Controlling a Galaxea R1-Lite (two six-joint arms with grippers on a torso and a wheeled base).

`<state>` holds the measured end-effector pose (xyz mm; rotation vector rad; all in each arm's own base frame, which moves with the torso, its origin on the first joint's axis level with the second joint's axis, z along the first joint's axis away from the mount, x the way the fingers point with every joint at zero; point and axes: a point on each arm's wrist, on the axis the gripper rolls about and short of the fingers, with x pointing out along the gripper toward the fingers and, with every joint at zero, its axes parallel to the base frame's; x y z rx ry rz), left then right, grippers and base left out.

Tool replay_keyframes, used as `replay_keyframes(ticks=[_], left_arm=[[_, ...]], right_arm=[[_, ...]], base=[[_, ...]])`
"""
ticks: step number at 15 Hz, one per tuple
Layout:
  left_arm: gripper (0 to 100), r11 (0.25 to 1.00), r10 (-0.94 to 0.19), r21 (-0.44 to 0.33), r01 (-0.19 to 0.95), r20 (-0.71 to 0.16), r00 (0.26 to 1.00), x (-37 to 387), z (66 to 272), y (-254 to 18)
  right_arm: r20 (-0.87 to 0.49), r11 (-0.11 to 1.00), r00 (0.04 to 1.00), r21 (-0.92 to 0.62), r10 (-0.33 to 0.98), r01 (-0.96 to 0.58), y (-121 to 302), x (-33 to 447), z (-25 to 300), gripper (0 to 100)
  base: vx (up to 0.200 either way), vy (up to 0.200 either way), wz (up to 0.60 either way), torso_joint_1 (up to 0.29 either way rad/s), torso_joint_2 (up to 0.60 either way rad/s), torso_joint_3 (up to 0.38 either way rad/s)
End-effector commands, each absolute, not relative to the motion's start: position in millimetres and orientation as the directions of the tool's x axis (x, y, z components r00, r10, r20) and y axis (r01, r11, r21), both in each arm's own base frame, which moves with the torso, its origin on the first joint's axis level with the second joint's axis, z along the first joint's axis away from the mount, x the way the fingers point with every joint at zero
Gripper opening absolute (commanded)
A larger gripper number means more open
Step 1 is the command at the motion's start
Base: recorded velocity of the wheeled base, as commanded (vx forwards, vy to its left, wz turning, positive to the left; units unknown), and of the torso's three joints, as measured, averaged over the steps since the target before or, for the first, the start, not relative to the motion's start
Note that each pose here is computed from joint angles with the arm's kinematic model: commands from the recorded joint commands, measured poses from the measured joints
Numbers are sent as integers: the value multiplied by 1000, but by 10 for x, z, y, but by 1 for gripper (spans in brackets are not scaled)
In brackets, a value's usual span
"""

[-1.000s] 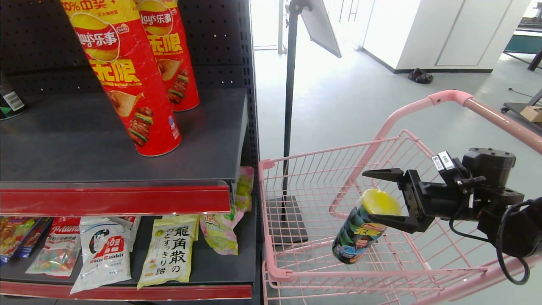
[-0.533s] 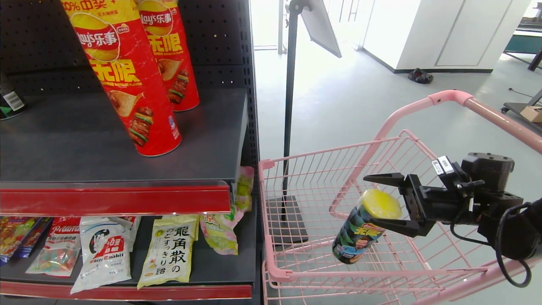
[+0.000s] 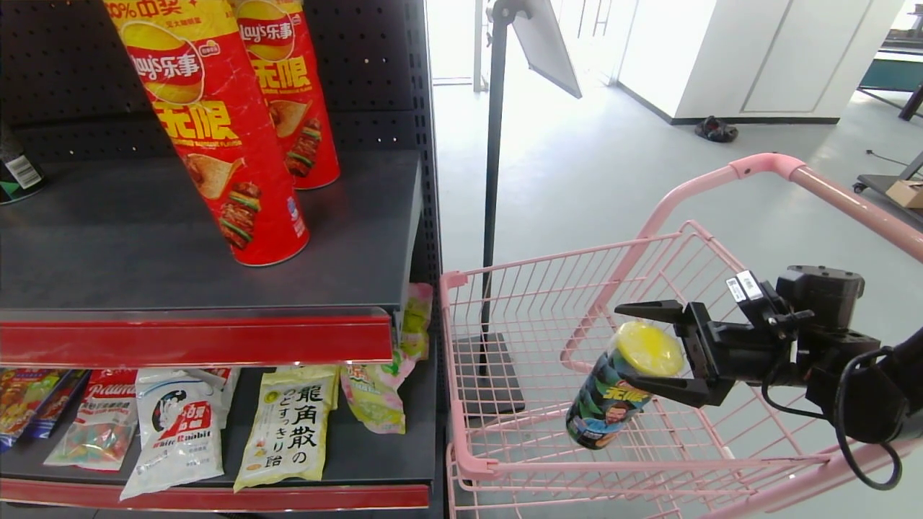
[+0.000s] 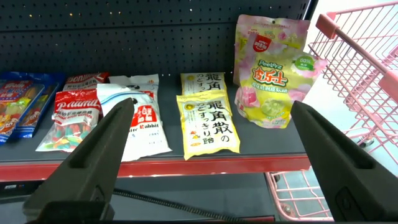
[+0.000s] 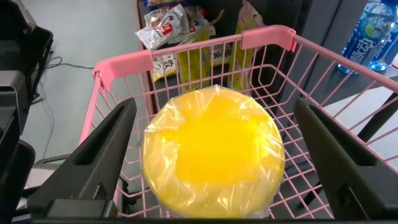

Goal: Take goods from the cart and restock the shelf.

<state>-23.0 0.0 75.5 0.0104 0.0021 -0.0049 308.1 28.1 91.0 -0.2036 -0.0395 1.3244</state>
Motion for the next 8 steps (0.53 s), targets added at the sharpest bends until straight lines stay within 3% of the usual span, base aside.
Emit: replay_keyframes(ticks=[1, 8], left_arm=[[100, 1000, -5, 11, 5, -3, 1000, -229, 754, 0], [100, 1000, -5, 11, 5, -3, 1000, -229, 754, 0]], right_arm=[[-91, 225, 241, -155, 966, -962, 292, 3101, 855, 100], [-96, 225, 239, -138, 966, -965, 295, 3206, 747, 100]], base=[[0, 0, 0, 0, 0, 0], [0, 0, 0, 0, 0, 0]])
